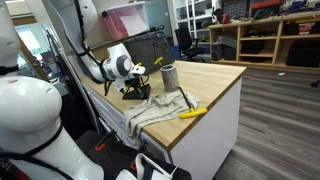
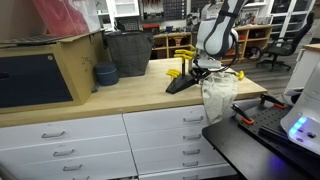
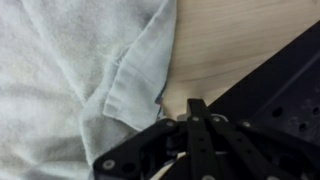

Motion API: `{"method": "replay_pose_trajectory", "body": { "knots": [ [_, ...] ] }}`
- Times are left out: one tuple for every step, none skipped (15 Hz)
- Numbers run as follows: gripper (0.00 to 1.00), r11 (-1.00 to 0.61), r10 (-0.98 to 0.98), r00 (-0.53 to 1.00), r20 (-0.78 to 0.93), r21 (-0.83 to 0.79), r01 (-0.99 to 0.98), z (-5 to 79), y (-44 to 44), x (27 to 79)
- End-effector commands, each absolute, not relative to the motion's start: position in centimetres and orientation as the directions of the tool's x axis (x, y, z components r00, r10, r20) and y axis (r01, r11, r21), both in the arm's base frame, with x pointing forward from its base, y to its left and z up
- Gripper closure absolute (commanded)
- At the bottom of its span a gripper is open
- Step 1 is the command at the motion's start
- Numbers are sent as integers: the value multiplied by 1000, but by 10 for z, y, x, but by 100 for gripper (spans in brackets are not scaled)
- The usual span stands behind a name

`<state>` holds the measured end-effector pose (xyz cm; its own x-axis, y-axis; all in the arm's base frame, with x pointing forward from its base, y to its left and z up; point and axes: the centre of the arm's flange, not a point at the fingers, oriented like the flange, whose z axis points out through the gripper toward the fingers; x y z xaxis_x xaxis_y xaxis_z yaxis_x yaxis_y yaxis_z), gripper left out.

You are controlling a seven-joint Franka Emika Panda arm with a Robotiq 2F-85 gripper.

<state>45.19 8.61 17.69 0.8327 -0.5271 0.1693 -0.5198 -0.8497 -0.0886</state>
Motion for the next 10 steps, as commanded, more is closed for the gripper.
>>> {"method": "replay_pose_trajectory", "body": {
  "knots": [
    [100,-833,-549,799,244,-90,-546,178,79,477],
    [100,-831,-553,790,265,-96,-549,181,78,485],
    [100,-831,-551,785,284,-100,-547,185,77,491],
    [100,-833,-548,783,294,-104,-543,187,79,497],
    [100,-837,-543,788,291,-106,-537,188,84,499],
    [100,-842,-535,792,293,-108,-529,188,89,499],
    [100,-843,-533,799,280,-97,-529,186,94,497],
    [100,-843,-533,803,267,-91,-530,184,97,495],
    [100,-841,-536,803,261,-83,-535,183,99,492],
    [100,-837,-541,802,255,-75,-541,181,99,490]
  ]
}}
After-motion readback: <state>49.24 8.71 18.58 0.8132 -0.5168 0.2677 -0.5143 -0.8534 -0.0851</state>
